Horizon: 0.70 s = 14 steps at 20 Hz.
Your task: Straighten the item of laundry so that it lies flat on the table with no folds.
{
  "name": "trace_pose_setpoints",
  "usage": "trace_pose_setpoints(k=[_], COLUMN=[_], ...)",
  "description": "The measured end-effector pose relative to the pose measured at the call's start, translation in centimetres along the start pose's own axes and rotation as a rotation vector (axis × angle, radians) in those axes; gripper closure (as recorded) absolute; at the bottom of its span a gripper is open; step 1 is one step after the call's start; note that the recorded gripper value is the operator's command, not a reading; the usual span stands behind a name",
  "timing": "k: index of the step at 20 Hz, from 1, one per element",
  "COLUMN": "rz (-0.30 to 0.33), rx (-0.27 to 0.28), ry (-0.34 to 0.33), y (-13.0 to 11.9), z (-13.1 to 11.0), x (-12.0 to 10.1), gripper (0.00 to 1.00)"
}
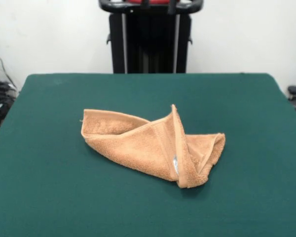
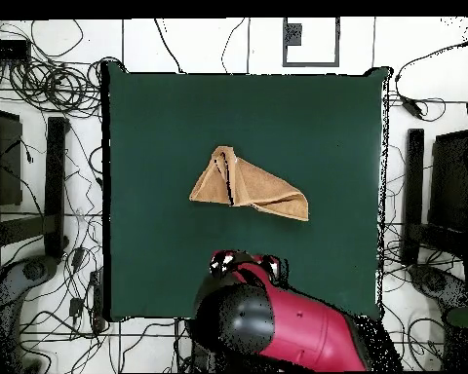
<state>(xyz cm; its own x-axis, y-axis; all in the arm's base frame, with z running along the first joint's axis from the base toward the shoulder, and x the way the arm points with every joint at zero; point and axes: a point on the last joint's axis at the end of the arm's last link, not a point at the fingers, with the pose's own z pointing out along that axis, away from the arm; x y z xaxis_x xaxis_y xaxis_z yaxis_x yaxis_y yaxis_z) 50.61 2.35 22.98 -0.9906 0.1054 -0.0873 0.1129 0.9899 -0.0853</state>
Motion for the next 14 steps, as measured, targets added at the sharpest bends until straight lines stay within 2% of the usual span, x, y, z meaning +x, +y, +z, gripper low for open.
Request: trace_pose_setpoints(k=[6,14], rz=[0.055,0.076], rx=[0.039,0.088], ry=[-0.044,-0.124], y=[-3.3,-5.1], z=[1.3,3.9], x=[-1.6,-2.4], gripper=[0.0,0.0])
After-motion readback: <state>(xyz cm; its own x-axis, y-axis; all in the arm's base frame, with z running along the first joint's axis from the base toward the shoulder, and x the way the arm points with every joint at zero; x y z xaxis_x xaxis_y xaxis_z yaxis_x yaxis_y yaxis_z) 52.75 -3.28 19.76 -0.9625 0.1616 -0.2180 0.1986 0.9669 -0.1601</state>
